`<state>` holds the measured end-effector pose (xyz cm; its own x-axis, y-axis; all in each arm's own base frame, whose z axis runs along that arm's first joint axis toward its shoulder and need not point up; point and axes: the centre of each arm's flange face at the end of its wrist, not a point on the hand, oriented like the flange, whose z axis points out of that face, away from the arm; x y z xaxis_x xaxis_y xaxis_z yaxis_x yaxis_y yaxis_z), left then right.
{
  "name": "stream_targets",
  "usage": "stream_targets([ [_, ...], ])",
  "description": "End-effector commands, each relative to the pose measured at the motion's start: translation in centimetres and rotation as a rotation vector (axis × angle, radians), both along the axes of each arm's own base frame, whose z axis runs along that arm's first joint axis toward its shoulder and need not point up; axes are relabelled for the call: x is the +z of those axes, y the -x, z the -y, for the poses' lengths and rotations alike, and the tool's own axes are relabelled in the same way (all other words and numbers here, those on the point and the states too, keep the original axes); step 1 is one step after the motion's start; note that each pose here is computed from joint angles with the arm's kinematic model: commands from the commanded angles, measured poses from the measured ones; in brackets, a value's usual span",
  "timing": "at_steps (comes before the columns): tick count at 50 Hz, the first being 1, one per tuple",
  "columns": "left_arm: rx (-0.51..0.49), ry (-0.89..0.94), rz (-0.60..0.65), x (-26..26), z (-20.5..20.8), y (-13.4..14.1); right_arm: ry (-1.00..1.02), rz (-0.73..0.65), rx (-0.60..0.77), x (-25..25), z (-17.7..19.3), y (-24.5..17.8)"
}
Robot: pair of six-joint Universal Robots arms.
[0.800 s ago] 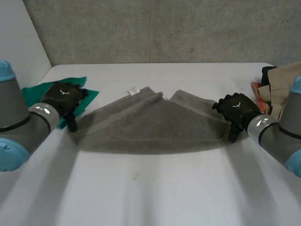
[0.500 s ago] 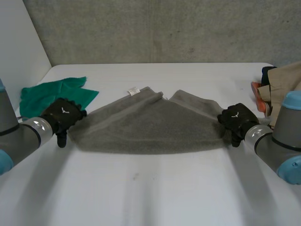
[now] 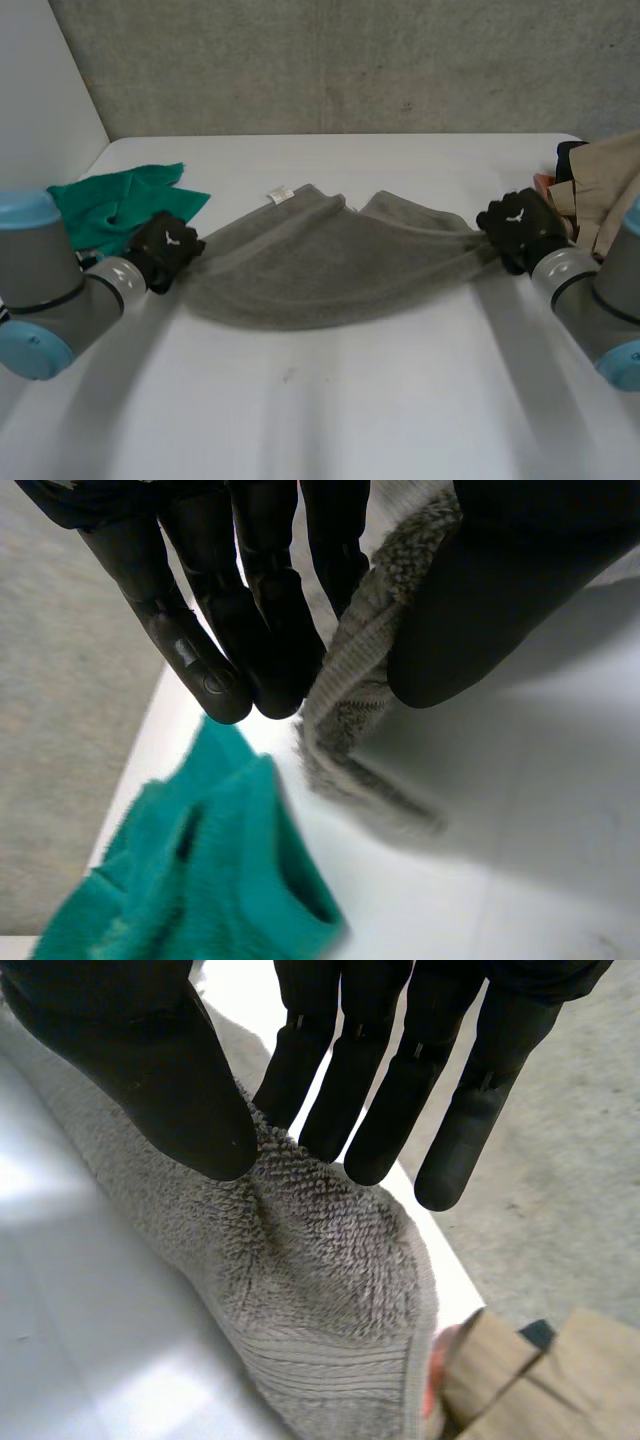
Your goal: Fold the laundry.
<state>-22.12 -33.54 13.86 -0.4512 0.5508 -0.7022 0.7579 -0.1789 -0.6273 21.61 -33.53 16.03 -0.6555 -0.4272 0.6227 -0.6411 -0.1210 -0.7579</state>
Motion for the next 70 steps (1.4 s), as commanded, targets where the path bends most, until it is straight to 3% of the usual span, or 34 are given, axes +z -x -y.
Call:
stream_targets([
  [1, 0.071, 0.086, -0.199, 8.7, -2.5, -0.3, 0.142, 0.056, -0.027, 7.1, 0.2, 0.9],
  [3, 0.08, 0.128, -0.334, 12.8, -4.2, -0.4, 0.235, 0.095, -0.024, 10.7, 0.3, 0.8],
  [9, 0.062, 0.238, -0.585, 20.2, -8.1, -1.0, 0.447, 0.255, 0.009, 19.0, 1.3, 0.2],
  [13, 0.018, 0.266, -0.678, 22.7, -10.4, -0.9, 0.488, 0.352, 0.047, 20.0, 3.9, -0.9],
  [21, -0.095, 0.184, -0.704, 22.5, -13.6, 1.5, 0.461, 0.383, 0.216, 14.6, 7.2, -7.7],
  [30, -0.079, 0.074, -0.672, 20.4, -14.3, 2.9, 0.329, 0.398, 0.293, 4.0, 8.4, -13.0],
  [33, -0.064, 0.053, -0.662, 20.1, -14.3, 3.3, 0.323, 0.414, 0.256, 3.2, 8.8, -13.4],
  [37, -0.044, 0.058, -0.661, 20.6, -14.8, 3.4, 0.301, 0.471, 0.07, 6.0, 9.1, -11.3],
  [45, -0.049, 0.122, -0.698, 23.2, -14.9, 3.5, 0.05, 0.393, -0.106, 10.8, 3.6, -6.7],
  [50, -0.068, 0.154, -0.727, 25.1, -15.5, 4.1, -0.266, 0.307, -0.121, 7.4, -2.0, -4.4],
  [56, -0.097, 0.161, -0.747, 26.4, -16.2, 5.6, -0.492, 0.346, -0.078, 2.4, -6.8, -4.5],
  [61, -0.11, 0.168, -0.765, 27.5, -16.9, 6.6, -0.523, 0.42, -0.009, -0.2, -9.1, -6.3],
  [70, -0.127, 0.173, -0.768, 28.6, -17.8, 7.5, -0.437, 0.621, -0.023, -3.5, -8.0, -9.7],
])
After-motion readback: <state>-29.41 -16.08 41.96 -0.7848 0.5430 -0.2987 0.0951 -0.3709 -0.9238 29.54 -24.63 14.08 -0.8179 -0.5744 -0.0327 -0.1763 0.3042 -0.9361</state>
